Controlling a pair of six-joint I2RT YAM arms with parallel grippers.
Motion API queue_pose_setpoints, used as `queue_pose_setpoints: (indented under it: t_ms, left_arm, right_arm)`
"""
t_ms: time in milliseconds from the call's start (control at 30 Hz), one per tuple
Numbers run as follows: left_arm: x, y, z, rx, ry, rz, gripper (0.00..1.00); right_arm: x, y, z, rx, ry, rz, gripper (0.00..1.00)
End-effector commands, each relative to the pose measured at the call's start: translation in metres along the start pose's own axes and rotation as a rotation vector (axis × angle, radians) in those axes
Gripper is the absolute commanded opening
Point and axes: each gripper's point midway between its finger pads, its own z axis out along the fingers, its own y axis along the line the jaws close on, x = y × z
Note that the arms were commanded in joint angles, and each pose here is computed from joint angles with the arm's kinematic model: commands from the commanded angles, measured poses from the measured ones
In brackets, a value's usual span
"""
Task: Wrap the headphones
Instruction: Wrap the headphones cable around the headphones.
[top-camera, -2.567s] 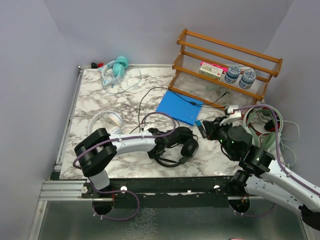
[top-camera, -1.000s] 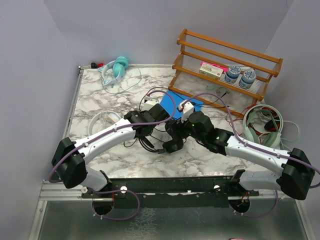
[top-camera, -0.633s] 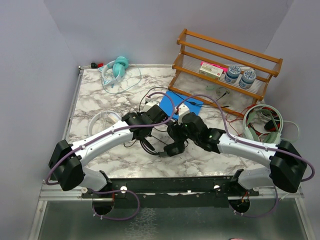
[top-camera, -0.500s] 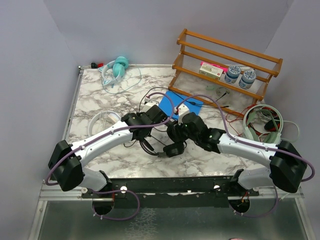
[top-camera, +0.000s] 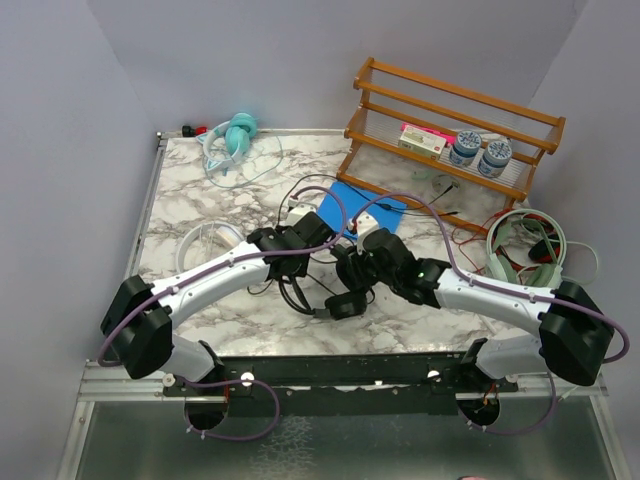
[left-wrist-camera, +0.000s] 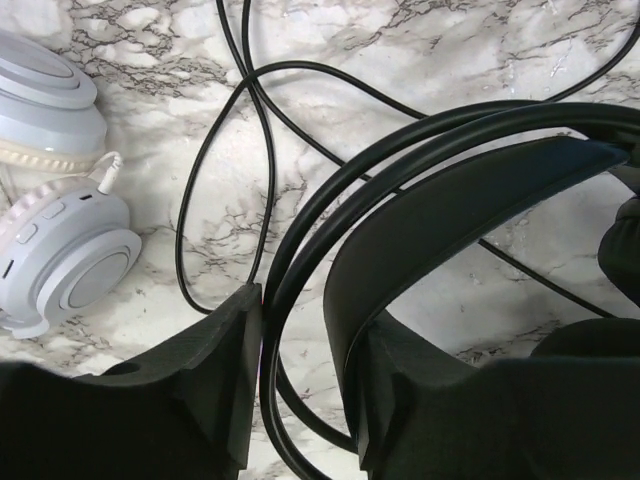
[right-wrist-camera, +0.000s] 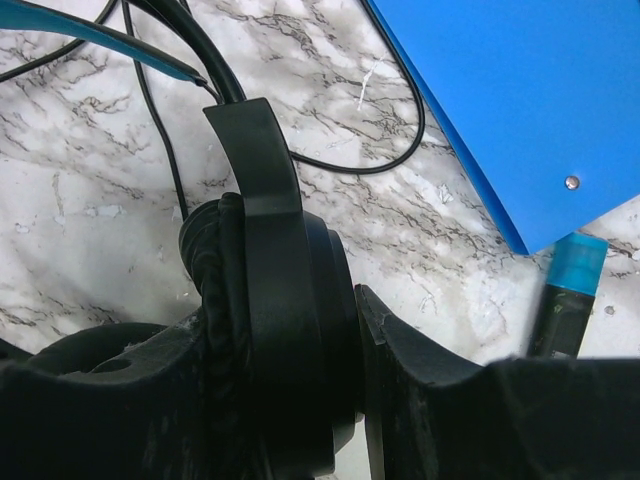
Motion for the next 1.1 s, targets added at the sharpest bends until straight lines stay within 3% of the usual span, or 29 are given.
queue_pose_setpoints:
  t_ms: [0, 167, 300, 567, 733, 867, 1067]
  left_arm:
    - [0.013, -0.01, 0.005, 0.041, 0.045, -0.028, 0.46]
    - [0.023, -0.012, 0.009, 0.047, 0.079, -0.031, 0.51]
    - [0.038, -0.01, 0.013, 0.039, 0.116, -0.046, 0.63]
    - [0.033, -0.001, 0.017, -0.016, 0.079, -0.064, 0.62]
    - [0.014, -0.003, 0.012, -0.019, 0.032, -0.047, 0.82]
    - [0.002, -0.003, 0.009, -0.022, 0.001, -0.047, 0.82]
    - [-0.007, -0.006, 0.004, -0.002, -0.014, -0.048, 0.68]
  right_arm:
    - [-0.021, 0.001, -0.005, 0.001, -0.078, 0.067, 0.33]
    - [-0.021, 0.001, -0.005, 0.005, -0.082, 0.077, 0.33]
    - [-0.021, 0.001, -0.006, 0.004, -0.083, 0.081, 0.33]
    - [-0.02, 0.006, -0.006, -0.025, -0.077, 0.072, 0.33]
    - [-0.02, 0.008, -0.006, -0.039, -0.076, 0.069, 0.33]
    - [-0.018, 0.008, -0.006, -0.041, -0.072, 0.071, 0.33]
    - [-0.015, 0.007, -0.006, -0.037, -0.064, 0.071, 0.33]
